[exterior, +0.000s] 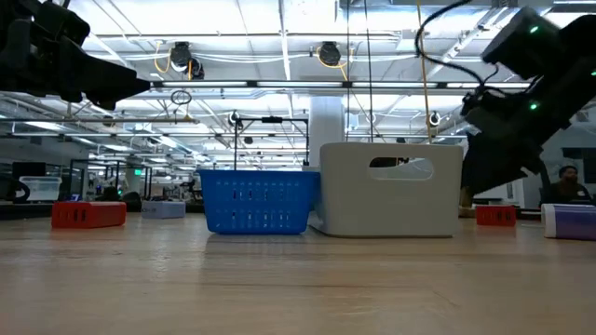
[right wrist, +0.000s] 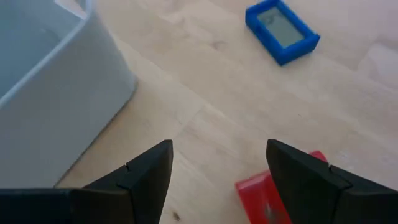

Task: Pick & Place Office items
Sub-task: Put the right red charger adapter into the gray bin

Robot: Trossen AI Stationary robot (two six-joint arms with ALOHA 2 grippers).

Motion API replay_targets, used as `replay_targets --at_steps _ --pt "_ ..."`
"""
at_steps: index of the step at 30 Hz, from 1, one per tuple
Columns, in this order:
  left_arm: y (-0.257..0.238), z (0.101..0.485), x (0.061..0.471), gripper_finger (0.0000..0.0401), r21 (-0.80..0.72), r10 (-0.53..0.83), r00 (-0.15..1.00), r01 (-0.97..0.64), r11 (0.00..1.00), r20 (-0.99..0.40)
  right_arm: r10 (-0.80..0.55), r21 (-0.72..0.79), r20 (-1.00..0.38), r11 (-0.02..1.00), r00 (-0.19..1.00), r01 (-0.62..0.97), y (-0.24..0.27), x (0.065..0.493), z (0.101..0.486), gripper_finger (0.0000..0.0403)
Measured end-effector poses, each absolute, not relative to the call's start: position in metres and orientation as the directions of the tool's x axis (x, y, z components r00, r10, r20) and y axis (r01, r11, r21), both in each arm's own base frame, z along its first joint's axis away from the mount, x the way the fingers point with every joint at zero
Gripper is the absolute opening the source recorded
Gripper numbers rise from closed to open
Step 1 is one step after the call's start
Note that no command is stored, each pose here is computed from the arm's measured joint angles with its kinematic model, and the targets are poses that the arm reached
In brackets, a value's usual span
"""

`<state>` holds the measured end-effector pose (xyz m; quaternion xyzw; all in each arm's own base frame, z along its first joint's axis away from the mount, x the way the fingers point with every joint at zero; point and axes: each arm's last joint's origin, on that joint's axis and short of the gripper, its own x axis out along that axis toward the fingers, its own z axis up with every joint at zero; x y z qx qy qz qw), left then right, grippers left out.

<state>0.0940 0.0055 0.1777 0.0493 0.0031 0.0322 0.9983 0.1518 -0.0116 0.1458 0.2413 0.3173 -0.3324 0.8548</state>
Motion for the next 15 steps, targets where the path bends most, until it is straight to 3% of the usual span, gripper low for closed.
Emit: replay_targets --at_steps 8,15 --pt "0.005 0.178 0.094 0.0212 0.098 0.065 0.998 -0.064 0.993 -0.003 -0.296 0.260 -0.770 0.664 0.565 0.701 -0.031 0.159 0.137 0.0254" --pt "0.005 0.178 0.094 0.0212 0.097 0.065 0.998 -0.064 0.993 -0.003 -0.038 0.420 -0.820 0.636 0.571 0.647 -0.023 0.153 0.134 0.0254"
